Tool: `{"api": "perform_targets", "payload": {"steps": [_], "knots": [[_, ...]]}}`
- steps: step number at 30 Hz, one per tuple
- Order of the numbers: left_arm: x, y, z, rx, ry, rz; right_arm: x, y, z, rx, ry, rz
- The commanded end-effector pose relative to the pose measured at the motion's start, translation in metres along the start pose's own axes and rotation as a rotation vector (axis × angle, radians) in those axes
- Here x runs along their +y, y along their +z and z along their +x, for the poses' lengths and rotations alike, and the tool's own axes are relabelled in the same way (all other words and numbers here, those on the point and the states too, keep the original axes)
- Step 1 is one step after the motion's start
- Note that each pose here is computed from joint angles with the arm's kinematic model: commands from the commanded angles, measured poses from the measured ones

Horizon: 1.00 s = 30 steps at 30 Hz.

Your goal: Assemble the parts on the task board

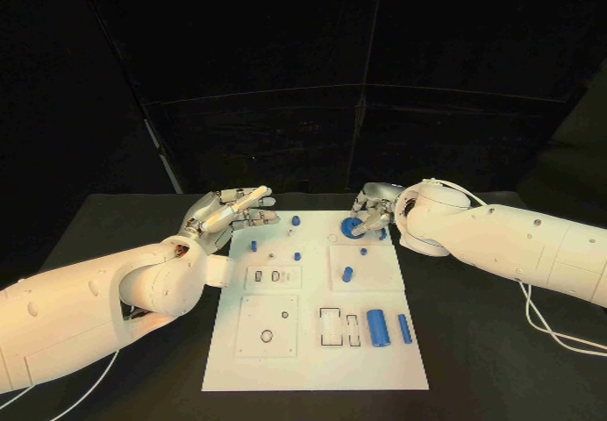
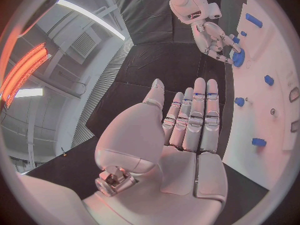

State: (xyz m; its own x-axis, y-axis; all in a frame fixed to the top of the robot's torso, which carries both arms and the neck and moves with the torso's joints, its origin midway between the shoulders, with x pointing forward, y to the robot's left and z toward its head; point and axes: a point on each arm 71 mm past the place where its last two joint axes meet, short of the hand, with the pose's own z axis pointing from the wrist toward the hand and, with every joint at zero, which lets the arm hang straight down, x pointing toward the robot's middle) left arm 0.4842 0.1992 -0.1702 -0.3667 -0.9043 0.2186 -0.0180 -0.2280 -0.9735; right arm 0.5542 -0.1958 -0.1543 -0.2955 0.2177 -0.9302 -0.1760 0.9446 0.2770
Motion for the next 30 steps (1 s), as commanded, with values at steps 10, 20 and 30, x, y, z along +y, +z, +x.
{"api": "perform_targets", "payload": {"steps": [10,20,30], "knots": [[-0.0005,0.0003,0.0010,0.013,-0.006,0.000,0.003,0.000,-0.003,-0.081,-0.029,0.011],[-0.0004,0.0001,0.0004,0.012,-0.006,-0.002,0.019,-0.008,-0.003,-0.151,-0.040,-0.049],[-0.0004,-0.0001,0.0005,0.012,-0.005,-0.002,0.055,-0.022,-0.001,-0.212,-0.025,-0.142]]}}
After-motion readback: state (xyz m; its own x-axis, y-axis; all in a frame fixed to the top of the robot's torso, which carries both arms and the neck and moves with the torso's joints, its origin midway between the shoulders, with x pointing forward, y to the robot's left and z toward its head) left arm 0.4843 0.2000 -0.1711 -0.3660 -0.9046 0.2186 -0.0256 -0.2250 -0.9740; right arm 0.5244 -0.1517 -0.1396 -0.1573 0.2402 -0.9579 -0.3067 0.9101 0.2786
